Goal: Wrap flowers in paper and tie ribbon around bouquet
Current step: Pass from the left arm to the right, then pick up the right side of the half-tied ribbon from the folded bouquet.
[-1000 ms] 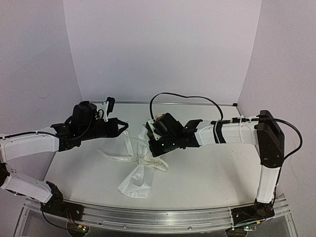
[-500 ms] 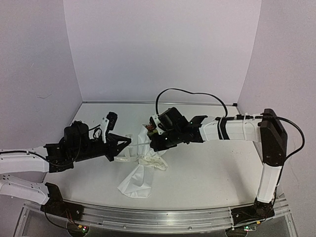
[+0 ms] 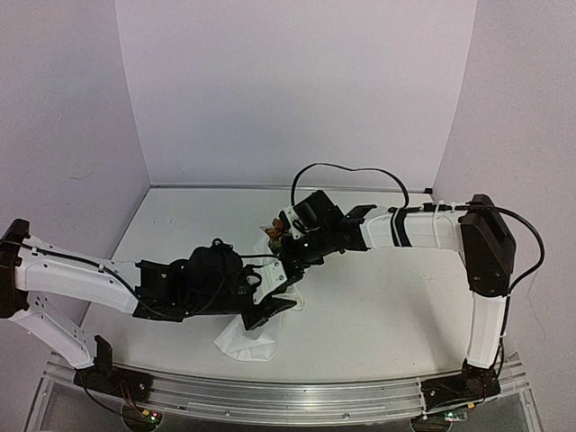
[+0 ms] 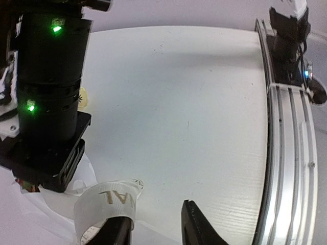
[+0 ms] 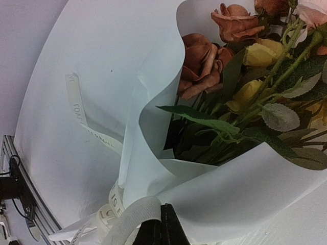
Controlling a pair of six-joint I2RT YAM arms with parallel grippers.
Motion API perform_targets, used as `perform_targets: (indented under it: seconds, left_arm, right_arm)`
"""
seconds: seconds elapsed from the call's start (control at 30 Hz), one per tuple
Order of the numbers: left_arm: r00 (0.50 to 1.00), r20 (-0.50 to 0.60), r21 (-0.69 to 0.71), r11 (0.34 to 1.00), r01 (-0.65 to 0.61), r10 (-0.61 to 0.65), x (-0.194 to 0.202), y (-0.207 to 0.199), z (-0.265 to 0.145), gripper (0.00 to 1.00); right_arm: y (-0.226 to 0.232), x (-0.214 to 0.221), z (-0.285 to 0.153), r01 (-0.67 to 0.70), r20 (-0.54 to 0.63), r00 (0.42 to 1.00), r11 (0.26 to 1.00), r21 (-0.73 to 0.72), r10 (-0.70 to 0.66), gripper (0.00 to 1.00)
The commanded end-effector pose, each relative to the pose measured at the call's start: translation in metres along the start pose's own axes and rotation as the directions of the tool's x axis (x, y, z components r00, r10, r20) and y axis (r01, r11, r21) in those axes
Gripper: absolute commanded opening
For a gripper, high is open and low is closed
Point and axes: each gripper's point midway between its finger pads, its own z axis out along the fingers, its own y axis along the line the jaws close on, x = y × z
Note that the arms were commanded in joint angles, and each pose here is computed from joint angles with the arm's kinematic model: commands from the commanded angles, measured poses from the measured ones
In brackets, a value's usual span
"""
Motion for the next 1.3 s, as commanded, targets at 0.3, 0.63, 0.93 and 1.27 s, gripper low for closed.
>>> perform_targets:
  seconds: [0.3, 0.63, 0.93, 1.27]
  left_arm:
    - [0.906, 0.211, -0.120, 0.911, 0.395, -0.366, -0.040, 0.064, -0.066, 0.66]
    - [0.747, -0.165, -0.135, 0.765, 0.630, -0.645, 0.062, 0.090, -0.019, 0.66]
    - [0.454, -0.152, -0.251, 0.479, 0.841, -0.878, 0.102, 0.107, -0.004, 0.70]
    - [0.293, -0.214, -0.241, 0.341, 0.909, -0.932, 0.125, 0.093, 0.006, 0.70]
  right_arm:
    - [0.008, -0.013, -0.007, 0.005, 0.032, 0.999, 1.000, -0.013, -0.004, 0.00]
    - [0.010, -0.015, -0.006, 0.006, 0.032, 0.999, 1.000, -0.022, -0.005, 0.00]
    - [0.010, -0.013, -0.006, 0.005, 0.026, 1.000, 1.000, -0.023, -0.005, 0.00]
    - [0.010, -0.014, -0.005, 0.006, 0.028, 1.000, 1.000, -0.025, -0.005, 0.00]
